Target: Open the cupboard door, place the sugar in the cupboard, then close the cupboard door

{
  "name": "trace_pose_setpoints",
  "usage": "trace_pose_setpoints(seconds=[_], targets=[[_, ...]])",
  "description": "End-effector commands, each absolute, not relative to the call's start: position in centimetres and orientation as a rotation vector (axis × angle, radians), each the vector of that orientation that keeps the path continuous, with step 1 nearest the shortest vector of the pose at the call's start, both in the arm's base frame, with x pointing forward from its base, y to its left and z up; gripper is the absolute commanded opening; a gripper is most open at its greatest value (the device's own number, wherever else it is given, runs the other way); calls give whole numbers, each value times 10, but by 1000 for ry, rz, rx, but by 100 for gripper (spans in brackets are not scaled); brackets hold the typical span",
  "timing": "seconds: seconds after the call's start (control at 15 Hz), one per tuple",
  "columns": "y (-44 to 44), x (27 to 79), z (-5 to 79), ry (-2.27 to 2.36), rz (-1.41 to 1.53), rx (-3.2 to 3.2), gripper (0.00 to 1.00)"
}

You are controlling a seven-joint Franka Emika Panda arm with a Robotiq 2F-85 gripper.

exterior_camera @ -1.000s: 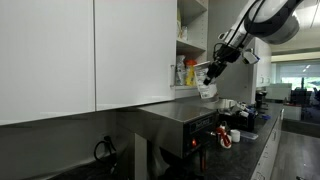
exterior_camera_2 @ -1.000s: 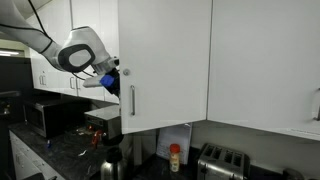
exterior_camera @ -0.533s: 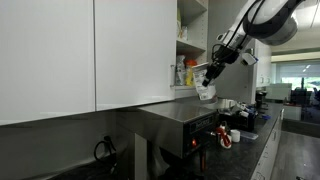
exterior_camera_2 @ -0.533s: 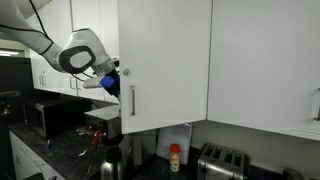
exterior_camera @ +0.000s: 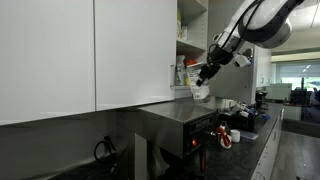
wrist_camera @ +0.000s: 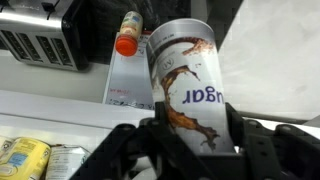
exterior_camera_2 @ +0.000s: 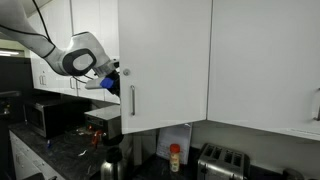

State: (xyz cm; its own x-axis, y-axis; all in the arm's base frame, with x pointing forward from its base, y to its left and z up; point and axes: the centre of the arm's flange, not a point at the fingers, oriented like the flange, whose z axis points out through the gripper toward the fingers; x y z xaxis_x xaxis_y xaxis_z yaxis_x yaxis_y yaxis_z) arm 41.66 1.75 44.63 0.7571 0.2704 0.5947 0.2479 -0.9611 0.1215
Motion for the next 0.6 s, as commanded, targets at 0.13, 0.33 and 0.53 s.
trace_pose_setpoints(seconds=[0.13, 0.33, 0.53], targets=[[20, 447, 456, 356, 1050, 2836, 32], [17, 459, 460, 324, 1054, 2810, 32], [14, 468, 466, 294, 1060, 2786, 32]])
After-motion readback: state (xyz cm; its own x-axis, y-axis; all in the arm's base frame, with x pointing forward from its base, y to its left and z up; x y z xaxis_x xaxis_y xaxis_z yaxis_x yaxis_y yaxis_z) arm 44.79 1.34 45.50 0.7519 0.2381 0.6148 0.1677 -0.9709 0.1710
